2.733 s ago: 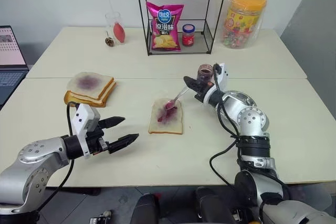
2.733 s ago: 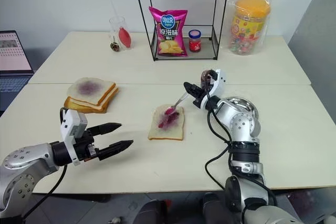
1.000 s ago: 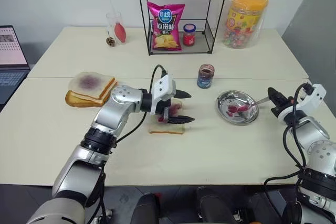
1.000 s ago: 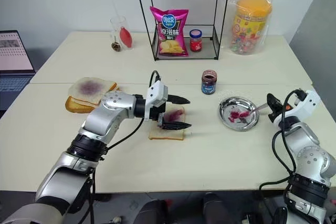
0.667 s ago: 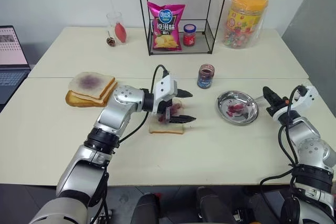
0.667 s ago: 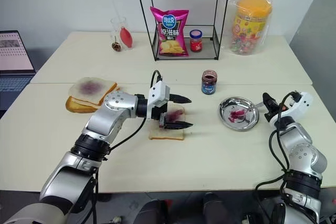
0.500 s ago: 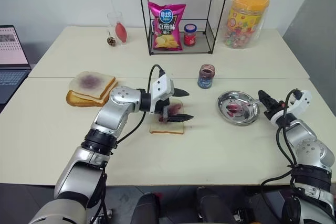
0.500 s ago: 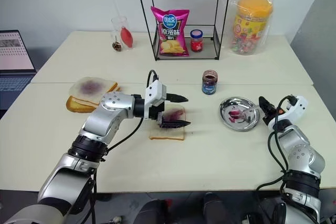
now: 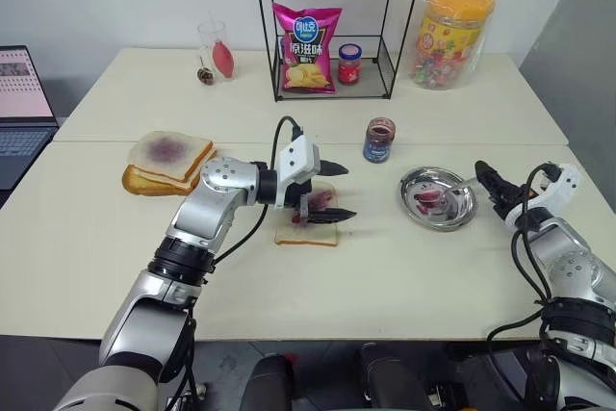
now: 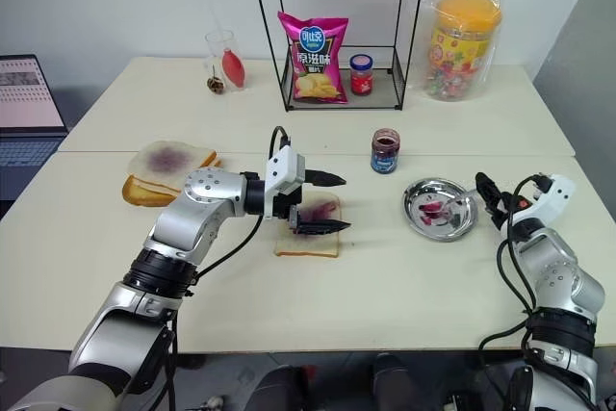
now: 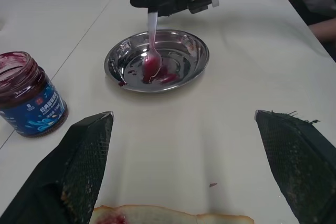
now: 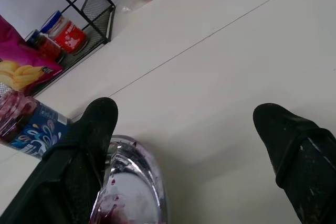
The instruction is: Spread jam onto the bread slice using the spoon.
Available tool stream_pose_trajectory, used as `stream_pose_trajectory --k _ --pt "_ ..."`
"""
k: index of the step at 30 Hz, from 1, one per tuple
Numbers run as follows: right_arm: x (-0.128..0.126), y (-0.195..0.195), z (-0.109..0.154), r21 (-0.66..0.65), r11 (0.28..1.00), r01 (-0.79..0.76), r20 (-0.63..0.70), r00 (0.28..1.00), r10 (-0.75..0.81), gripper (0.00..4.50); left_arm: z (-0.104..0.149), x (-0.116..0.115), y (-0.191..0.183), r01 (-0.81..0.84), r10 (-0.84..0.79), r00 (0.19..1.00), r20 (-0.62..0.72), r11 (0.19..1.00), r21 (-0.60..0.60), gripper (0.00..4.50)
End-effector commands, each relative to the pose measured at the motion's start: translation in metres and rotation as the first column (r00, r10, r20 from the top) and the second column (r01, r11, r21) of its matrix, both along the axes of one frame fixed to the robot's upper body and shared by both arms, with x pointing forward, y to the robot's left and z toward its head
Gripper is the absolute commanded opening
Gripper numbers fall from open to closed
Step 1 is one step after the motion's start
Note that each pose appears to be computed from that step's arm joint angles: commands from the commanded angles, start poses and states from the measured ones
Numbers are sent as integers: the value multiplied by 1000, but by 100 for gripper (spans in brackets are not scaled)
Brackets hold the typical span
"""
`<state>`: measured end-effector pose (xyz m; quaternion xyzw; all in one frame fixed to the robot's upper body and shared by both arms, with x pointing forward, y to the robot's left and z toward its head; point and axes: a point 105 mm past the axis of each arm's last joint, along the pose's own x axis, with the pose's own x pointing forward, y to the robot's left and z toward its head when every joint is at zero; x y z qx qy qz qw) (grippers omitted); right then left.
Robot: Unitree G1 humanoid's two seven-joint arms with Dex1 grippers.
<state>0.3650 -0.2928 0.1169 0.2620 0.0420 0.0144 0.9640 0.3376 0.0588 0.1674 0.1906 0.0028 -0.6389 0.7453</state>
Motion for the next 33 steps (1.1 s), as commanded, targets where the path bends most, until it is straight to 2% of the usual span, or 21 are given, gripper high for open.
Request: stream_pose_trajectory --k 1,10,16,21,23,26,27,28,29,30,33 --pt "2 -8 15 -62 998 15 50 999 -12 443 13 -1 2 -7 8 999 50 1000 -24 450" --pt "3 -7 16 -197 980 -10 50 999 21 443 15 -1 3 -16 17 998 57 1000 -26 450" --pt "4 -15 19 -243 970 18 66 998 -2 443 16 0 6 -24 26 998 63 999 -26 450" --pt "3 -12 43 -331 943 4 131 990 42 443 29 1 16 -57 62 996 58 996 -72 450" --pt "0 0 66 -381 922 -69 166 976 142 443 37 2 33 -104 108 993 46 991 -81 450" --pt "-5 15 83 -431 888 -162 167 953 254 443 41 3 51 -156 159 987 34 985 -72 450" --pt "-18 38 97 -469 824 -319 139 894 425 443 42 2 67 -207 208 978 20 977 -54 450" --pt "-37 62 109 -503 723 -474 90 803 589 443 45 -2 86 -260 260 966 -3 964 -47 450" --pt "-52 79 114 -516 633 -577 39 722 691 443 48 -6 97 -294 294 956 -18 955 -42 450" --pt "-64 90 116 -509 565 -649 -6 659 752 443 50 -11 108 -325 324 946 -29 945 -38 450" --pt "-84 99 112 -507 438 -742 -121 564 817 443 49 -22 133 -402 402 915 -39 915 -4 450"
